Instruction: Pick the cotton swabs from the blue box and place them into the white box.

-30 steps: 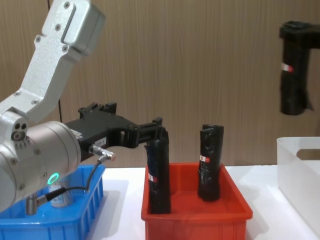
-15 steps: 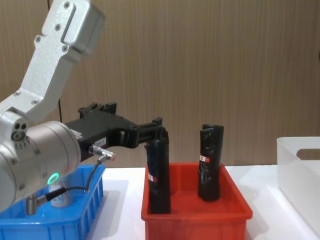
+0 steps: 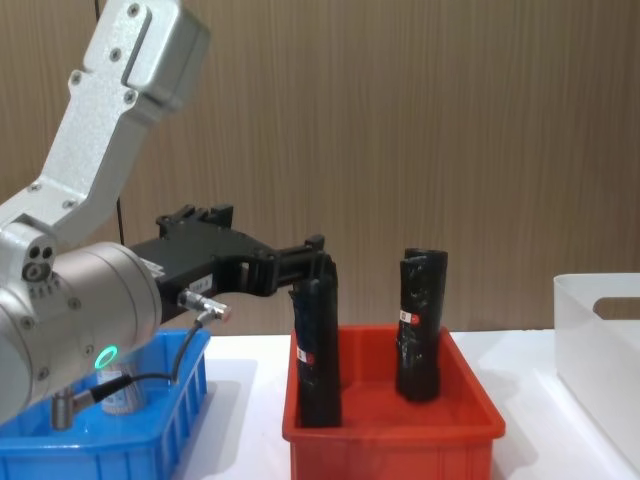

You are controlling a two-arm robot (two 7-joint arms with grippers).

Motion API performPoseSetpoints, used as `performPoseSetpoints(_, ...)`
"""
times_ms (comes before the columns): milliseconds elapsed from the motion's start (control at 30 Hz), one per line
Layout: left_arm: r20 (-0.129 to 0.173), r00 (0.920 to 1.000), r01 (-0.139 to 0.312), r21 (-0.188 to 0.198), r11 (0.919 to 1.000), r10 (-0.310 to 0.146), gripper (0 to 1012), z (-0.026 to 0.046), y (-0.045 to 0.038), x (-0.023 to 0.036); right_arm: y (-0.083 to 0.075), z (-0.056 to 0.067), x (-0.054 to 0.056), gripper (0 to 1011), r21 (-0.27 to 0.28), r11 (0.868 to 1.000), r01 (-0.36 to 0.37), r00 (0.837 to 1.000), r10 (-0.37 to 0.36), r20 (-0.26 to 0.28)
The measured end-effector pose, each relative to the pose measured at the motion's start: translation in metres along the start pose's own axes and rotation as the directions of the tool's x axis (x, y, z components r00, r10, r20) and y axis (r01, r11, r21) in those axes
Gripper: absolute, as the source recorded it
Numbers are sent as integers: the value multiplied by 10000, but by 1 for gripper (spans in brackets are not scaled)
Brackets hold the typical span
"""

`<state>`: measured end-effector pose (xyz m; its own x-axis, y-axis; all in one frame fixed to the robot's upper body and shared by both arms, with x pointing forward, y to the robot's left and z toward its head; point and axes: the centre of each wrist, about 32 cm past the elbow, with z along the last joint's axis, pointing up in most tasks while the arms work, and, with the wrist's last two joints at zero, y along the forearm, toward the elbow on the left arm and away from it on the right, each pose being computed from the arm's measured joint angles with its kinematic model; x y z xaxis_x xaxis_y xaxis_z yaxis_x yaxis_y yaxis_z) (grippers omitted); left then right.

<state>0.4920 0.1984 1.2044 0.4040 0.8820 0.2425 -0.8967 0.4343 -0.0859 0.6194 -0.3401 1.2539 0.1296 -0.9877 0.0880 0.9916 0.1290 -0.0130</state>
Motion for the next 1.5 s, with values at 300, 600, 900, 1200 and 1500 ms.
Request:
performPoseSetpoints(300,0,10000,0,0,10000,0,1003,0,0,0,35,-110,83,363,-262,9996,-105,9989,92,-458)
performPoseSetpoints(600,0,10000,0,0,10000,0,1003,0,0,0,33,-170,134,622,-300,9994,-158,9971,135,-751)
performPoseSetpoints(900,0,10000,0,0,10000,0,1003,0,0,0,17,-200,167,904,-233,9995,-195,9958,174,-902)
performPoseSetpoints(1200,0,10000,0,-1,10000,0,1003,0,0,0,-19,-217,193,1002,-123,9997,-223,9953,211,-950)
performPoseSetpoints(1500,0,10000,0,0,10000,0,1003,0,0,0,-40,-221,205,1002,-49,9997,-227,9948,221,-989)
